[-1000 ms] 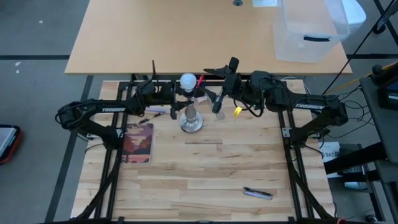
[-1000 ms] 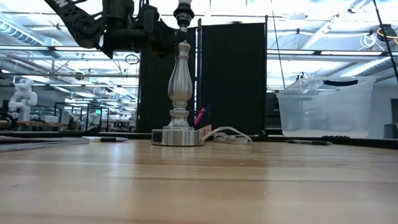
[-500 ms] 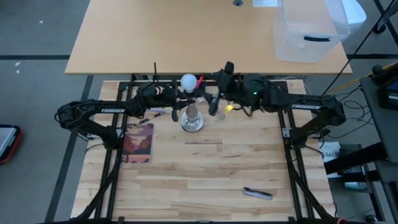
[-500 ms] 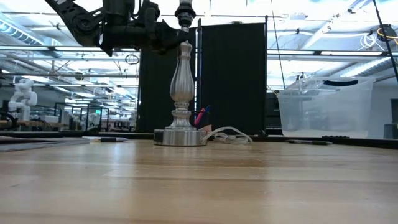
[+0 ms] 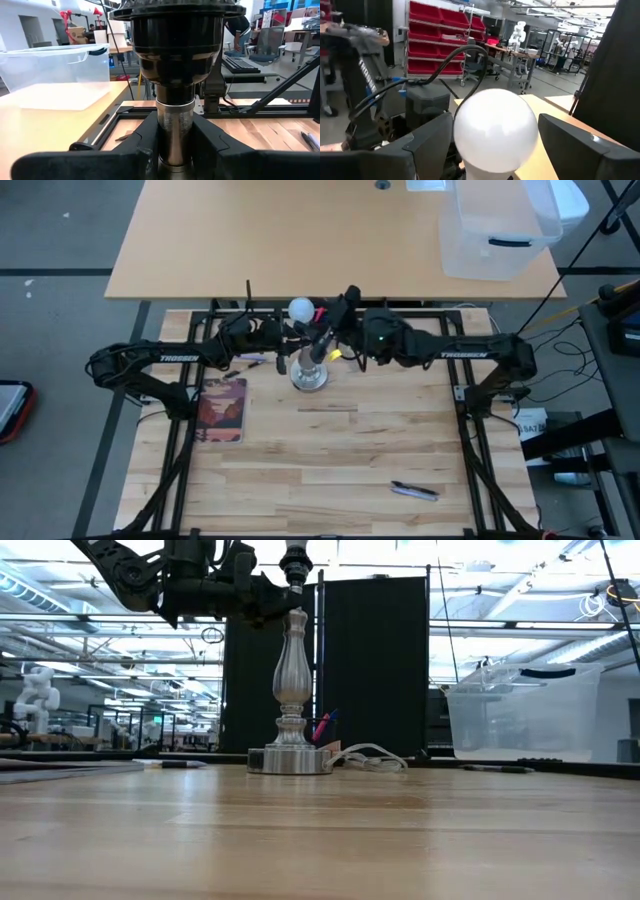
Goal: Screw lightbulb
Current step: Remove the lightbulb from the desk lamp
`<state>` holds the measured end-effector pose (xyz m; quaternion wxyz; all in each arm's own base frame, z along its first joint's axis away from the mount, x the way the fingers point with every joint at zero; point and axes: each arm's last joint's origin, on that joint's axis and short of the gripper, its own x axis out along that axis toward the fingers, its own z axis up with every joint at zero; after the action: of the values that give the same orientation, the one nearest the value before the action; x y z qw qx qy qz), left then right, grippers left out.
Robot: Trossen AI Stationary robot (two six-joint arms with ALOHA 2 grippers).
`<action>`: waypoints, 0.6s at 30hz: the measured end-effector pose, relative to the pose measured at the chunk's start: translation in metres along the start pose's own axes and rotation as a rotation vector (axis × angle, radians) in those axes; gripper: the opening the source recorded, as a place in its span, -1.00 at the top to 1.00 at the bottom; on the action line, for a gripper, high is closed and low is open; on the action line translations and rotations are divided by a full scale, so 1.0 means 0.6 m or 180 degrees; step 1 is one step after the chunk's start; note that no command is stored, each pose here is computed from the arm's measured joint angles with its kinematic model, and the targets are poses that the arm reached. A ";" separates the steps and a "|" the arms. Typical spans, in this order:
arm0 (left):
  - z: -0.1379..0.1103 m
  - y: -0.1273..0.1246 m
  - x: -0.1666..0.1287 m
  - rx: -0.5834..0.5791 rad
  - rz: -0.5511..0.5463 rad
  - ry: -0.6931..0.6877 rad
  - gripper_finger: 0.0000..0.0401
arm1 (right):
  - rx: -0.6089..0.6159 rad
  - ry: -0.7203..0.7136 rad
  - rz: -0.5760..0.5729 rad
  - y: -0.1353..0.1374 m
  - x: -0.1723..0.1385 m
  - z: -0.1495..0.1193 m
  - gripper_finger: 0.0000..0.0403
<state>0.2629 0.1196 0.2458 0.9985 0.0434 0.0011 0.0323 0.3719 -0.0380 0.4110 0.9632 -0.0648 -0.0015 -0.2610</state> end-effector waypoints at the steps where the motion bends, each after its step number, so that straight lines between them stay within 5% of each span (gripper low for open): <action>1: 0.000 0.000 0.000 0.0000 0.0002 0.0002 0.63 | 0.0017 -0.0018 -0.0038 0.001 0.005 -0.003 -0.45; 18: -0.002 0.000 0.000 -0.0025 0.0004 0.0012 0.63 | 0.0162 -0.0159 -0.0312 0.012 0.054 -0.044 -0.49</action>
<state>0.2629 0.1196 0.2446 0.9987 0.0394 0.0028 0.0330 0.4029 -0.0516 0.3849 0.9503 -0.0466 -0.0354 -0.3059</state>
